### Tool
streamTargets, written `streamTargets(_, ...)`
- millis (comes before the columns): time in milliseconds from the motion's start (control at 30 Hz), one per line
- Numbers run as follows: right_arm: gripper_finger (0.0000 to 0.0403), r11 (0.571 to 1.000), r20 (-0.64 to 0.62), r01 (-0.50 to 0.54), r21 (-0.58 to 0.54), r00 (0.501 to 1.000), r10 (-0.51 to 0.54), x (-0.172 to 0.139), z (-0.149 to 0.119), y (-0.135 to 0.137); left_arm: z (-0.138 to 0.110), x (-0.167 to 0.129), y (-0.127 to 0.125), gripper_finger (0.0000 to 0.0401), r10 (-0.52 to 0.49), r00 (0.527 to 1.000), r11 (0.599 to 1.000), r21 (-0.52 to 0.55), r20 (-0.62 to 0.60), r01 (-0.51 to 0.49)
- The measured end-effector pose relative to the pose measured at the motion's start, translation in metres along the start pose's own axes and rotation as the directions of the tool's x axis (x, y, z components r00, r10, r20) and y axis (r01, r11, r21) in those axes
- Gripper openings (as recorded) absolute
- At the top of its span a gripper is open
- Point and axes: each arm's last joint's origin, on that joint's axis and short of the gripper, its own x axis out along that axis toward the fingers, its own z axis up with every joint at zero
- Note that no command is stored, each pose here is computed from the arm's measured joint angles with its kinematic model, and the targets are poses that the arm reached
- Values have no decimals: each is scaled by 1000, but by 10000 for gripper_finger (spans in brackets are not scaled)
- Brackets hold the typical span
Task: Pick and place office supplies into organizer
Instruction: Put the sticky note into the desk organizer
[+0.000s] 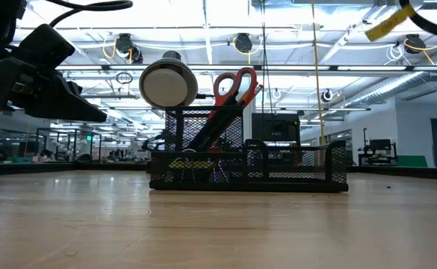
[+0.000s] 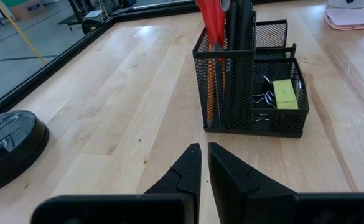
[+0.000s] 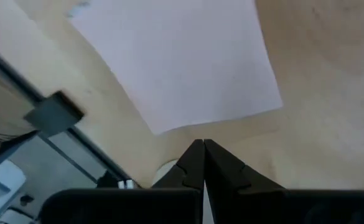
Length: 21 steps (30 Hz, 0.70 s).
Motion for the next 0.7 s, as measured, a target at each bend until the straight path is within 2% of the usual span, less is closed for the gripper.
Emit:
streamTargets(233, 0, 999, -33, 37, 3, 999, -36, 17, 6, 0, 0, 0, 0, 37, 0, 1000, 1000, -1, 0, 0)
streamTargets(467, 0, 996, -25, -41, -83, 999, 39, 31, 16, 11, 0, 0, 0, 37, 0, 1000, 1000, -6, 0, 0)
streamTargets(700, 0, 990, 34, -29, -140, 999, 34, 30, 22, 10, 0, 0, 0, 37, 0, 1000, 1000, -1, 0, 0)
